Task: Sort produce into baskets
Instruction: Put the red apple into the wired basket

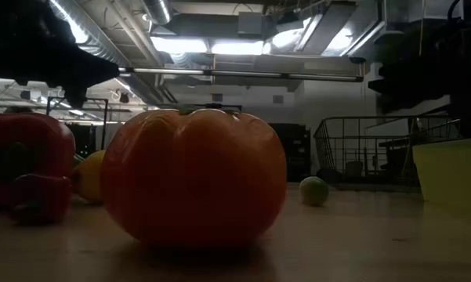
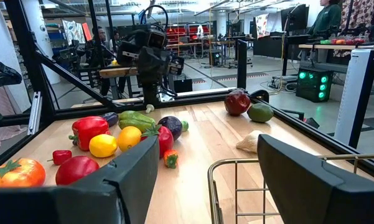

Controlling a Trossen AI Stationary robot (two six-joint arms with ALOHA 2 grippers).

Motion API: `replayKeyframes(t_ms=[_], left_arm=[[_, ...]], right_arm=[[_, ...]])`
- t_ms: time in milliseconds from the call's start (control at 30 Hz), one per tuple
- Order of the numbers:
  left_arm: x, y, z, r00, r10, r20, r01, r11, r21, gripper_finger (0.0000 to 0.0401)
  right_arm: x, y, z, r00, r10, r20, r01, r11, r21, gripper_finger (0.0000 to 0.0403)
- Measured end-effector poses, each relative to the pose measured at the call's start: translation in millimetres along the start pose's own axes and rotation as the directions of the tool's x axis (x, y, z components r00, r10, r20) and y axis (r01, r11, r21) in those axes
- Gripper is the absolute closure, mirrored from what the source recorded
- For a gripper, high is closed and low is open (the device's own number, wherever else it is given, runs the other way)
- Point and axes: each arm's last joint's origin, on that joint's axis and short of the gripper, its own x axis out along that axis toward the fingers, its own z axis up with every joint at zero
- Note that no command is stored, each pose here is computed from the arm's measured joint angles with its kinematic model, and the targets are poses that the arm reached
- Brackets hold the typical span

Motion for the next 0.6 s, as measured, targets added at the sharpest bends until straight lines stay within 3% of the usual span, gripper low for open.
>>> replayKeyframes(t_ms=[167, 367, 500, 600], left_arm=[[0, 3, 3, 0.993, 0.107, 0.054, -0.107, 0.994, -0.009, 0.0259], [0, 4, 4, 0.985, 0.15, 0.082, -0.141, 0.984, -0.106, 0.0183], [-1, 2, 11, 0.98, 0.135, 0.144, -0.113, 0.982, -0.151, 0.0159], [-2, -1, 20, 0.966, 0.108, 0.233, -0.085, 0.991, -0.106, 0.0155]], right_arm=[[0, 0, 0, 1.0, 0.0, 0.0, 0.0, 1.0, 0.0, 0.0134], [0, 0, 0, 1.0, 0.0, 0.0, 0.0, 1.0, 0.0, 0.0134], [0, 0, 0, 1.0, 0.0, 0.0, 0.0, 1.0, 0.0, 0.0134], [0, 0, 0, 1.0, 0.0, 0.0, 0.0, 1.0, 0.0, 0.0134]])
